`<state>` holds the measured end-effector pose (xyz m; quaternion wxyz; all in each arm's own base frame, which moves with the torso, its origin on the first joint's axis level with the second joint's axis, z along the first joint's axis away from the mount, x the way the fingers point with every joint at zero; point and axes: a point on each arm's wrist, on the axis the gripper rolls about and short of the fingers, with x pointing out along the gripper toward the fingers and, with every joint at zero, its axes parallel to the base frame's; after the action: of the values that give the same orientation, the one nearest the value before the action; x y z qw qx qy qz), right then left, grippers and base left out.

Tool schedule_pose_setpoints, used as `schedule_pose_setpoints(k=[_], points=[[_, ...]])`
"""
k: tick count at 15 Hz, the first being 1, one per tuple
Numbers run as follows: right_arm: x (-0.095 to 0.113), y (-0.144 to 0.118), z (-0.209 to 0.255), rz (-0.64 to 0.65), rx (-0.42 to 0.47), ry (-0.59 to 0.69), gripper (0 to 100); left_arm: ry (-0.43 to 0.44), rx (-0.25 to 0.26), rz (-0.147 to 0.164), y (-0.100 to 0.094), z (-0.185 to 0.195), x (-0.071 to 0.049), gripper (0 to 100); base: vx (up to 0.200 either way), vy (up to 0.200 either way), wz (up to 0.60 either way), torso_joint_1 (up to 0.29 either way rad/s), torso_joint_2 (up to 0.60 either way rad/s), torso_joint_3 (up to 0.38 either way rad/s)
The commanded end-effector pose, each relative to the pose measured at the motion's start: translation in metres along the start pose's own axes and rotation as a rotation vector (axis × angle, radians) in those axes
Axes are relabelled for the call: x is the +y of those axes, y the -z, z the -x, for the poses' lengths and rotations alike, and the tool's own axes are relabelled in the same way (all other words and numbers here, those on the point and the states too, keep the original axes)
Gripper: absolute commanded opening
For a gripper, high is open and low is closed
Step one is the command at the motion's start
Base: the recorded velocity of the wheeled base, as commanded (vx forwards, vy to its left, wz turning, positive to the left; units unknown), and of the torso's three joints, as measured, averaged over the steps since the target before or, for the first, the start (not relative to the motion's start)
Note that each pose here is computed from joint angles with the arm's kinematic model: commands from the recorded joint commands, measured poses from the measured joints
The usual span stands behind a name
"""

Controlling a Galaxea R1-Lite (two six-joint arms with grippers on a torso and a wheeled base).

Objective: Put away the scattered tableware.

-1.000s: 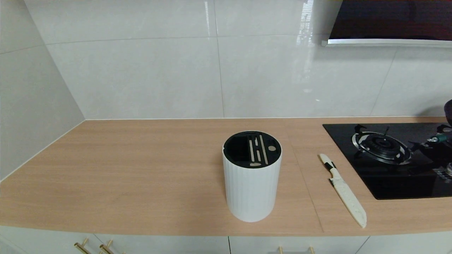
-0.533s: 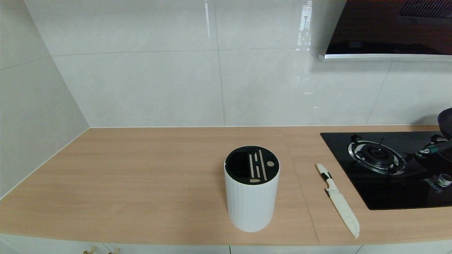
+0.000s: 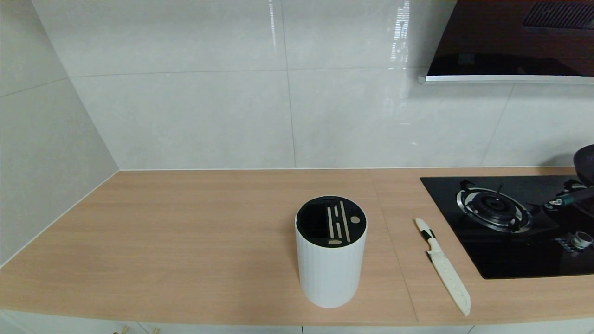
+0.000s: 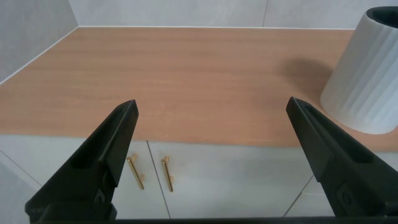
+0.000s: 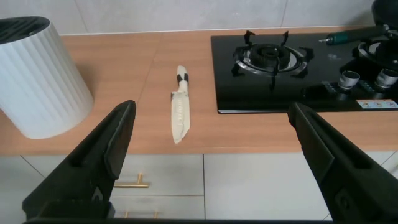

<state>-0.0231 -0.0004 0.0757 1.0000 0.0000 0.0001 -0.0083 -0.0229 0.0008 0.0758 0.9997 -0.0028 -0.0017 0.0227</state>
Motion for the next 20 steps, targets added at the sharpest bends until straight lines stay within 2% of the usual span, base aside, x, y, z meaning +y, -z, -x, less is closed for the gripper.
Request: schedule_pose_setpoints(k=[1,6,7,8,12,14,15,16,20], points=[[0.0,0.0,0.0,0.038,0.0,0.002,100,-0.001,0.0,0.001,0.0,0.0,0.0,100,0.0,0.0,0.0,0.0,0.0,0.0],[0.0,-0.002,0.001,0.07,-0.008,0.002,100,-0.001,0.0,0.001,0.0,0.0,0.0,100,0.0,0.0,0.0,0.0,0.0,0.0],[0.0,-0.041,0.008,-0.003,-0.092,0.0,100,-0.001,0.0,0.001,0.0,0.0,0.0,100,0.0,0.0,0.0,0.0,0.0,0.0],[0.0,-0.058,0.008,-0.057,-0.098,-0.013,100,-0.001,0.0,0.001,0.0,0.0,0.0,100,0.0,0.0,0.0,0.0,0.0,0.0],[0.005,-0.094,-0.035,-0.05,0.128,-0.192,100,-0.001,0.0,0.001,0.0,0.0,0.0,100,0.0,0.0,0.0,0.0,0.0,0.0],[0.006,-0.118,-0.074,-0.043,0.243,-0.195,100,-0.001,0.0,0.001,0.0,0.0,0.0,100,0.0,0.0,0.0,0.0,0.0,0.0],[0.006,-0.122,-0.087,-0.046,0.275,-0.194,100,-0.001,0.0,0.001,0.0,0.0,0.0,100,0.0,0.0,0.0,0.0,0.0,0.0],[0.007,-0.129,-0.116,-0.049,0.347,-0.194,100,0.001,0.0,0.001,0.0,0.0,0.0,100,0.0,0.0,0.0,0.0,0.0,0.0],[0.025,-0.118,-0.184,-0.03,0.516,-0.268,100,-0.001,0.0,0.001,0.0,0.0,0.0,100,0.0,0.0,0.0,0.0,0.0,0.0]])
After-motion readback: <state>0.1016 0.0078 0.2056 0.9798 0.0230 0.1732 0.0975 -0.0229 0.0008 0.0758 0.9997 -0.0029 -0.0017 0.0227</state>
